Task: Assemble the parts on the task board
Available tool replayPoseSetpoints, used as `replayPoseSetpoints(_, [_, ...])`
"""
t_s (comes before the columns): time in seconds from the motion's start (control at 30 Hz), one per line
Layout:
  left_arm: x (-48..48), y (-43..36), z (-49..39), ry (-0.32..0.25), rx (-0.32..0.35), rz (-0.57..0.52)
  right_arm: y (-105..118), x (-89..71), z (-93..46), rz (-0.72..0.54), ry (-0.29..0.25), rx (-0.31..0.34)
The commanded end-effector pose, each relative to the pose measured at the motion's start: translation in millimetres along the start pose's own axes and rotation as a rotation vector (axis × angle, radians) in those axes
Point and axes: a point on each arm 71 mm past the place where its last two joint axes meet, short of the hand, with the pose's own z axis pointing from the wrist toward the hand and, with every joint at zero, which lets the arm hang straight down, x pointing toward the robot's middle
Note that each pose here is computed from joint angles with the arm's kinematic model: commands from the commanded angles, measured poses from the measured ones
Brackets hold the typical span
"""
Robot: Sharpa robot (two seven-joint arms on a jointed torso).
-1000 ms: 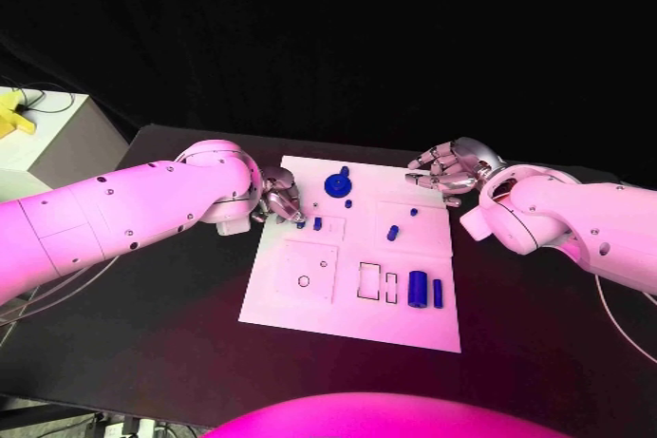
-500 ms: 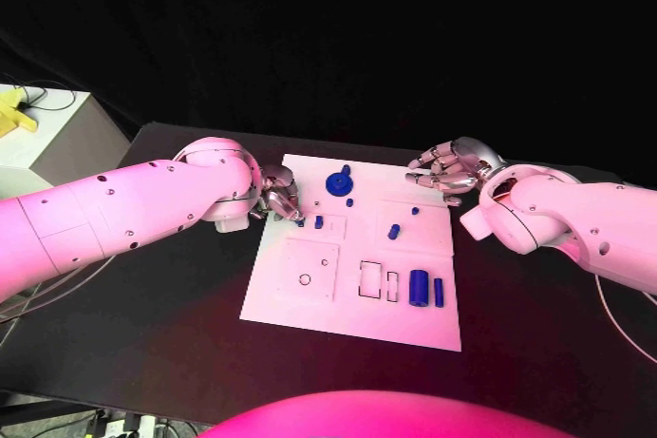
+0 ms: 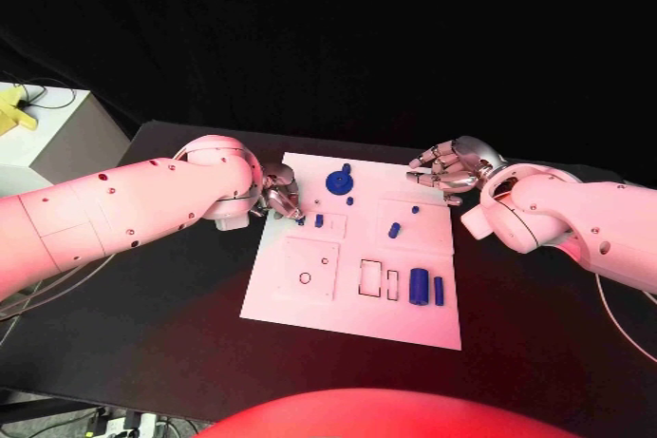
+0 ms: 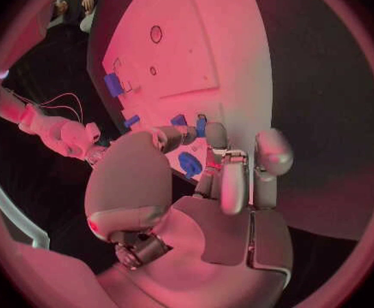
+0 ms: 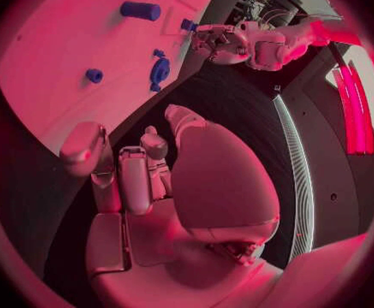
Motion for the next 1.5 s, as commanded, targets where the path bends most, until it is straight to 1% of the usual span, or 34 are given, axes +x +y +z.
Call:
replayPoseSetpoints(0.03, [0.8,-1.6,-0.2,0.015,0.003,0.017,1.1,1.5,-0.1,-0.003,0.014,-0.015])
replayPoseSetpoints(0.53, [2.9,-2.4,-0.3,0.041,0.009,0.022,0.6,1.2,-0.3,-0.002,0.014,-0.015])
replayPoseSetpoints(0.87, [2.2,-2.8,0.4,0.033,0.008,0.026,0.3,1.0,-0.4,-0.001,0.013,-0.014])
replayPoseSetpoints(1.13, [1.2,-3.4,2.8,0.027,0.0,0.027,0.4,1.1,-0.5,-0.001,0.012,-0.015])
replayPoseSetpoints(1.37, [2.4,-7.9,6.1,0.038,-0.002,0.035,0.8,1.5,-0.6,-0.001,0.013,-0.016])
replayPoseSetpoints(1.5, [3.4,-8.7,7.9,0.05,-0.006,0.041,0.8,1.5,-0.7,-0.001,0.013,-0.016])
